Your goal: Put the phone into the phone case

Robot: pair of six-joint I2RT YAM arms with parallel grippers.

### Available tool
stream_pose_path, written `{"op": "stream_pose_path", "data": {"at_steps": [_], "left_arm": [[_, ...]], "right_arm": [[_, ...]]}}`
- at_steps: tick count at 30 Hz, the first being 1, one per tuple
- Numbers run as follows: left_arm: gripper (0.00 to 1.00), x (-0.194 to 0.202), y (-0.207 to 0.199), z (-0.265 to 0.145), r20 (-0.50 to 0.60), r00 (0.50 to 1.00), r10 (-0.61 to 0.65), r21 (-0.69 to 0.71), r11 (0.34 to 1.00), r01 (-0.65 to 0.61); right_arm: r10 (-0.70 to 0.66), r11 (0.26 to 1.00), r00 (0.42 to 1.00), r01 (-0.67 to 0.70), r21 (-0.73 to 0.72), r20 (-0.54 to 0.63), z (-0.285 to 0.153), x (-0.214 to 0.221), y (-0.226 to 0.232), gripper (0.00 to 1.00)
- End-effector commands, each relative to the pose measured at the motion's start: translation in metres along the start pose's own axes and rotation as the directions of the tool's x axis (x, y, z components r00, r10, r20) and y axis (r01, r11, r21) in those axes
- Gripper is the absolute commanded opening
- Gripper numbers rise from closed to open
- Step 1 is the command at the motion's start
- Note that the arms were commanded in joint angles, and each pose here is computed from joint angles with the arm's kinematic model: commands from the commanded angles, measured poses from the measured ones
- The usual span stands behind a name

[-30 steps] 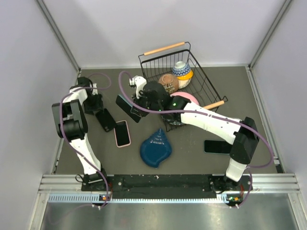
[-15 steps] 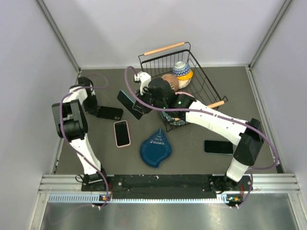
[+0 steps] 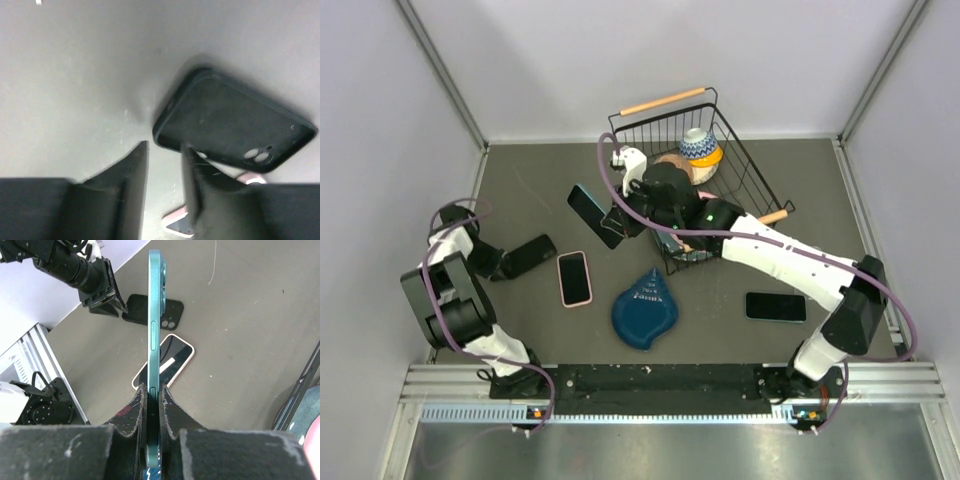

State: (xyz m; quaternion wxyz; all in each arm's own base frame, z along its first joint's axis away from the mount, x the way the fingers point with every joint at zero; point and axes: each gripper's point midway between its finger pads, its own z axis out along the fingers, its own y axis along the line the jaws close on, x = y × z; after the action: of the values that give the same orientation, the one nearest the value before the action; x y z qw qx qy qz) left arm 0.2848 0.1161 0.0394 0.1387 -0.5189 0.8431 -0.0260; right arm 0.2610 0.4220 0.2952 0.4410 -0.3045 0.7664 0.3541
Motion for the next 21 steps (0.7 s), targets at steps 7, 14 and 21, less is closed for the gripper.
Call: {"op": "stream_pose_path", "data": {"at_steps": [7, 14, 21], "left_arm": [[0.8, -0.037, -0.033, -0.056, 0.235, 0.958, 0.163, 0.136, 0.971, -0.199], [0.76, -0.051, -0.069, -0.026, 0.193, 0.828, 0.526, 0.169, 0.814, -0.556], [0.72, -0.026, -0.093, 0.004, 0.106, 0.755, 0.647, 0.245, 0.719, -0.65]], "right_arm": [[0.011, 0.999, 0.984, -0.004, -0.042, 0.178, -0.036, -0.047, 0.018, 0.0], [0.008, 0.999, 0.985, -0.001, -0.044, 0.174, -0.035, -0.043, 0.017, 0.0], [-0.012, 0.999, 0.983, 0.02, -0.041, 0.186, -0.04, -0.046, 0.018, 0.0]]}}
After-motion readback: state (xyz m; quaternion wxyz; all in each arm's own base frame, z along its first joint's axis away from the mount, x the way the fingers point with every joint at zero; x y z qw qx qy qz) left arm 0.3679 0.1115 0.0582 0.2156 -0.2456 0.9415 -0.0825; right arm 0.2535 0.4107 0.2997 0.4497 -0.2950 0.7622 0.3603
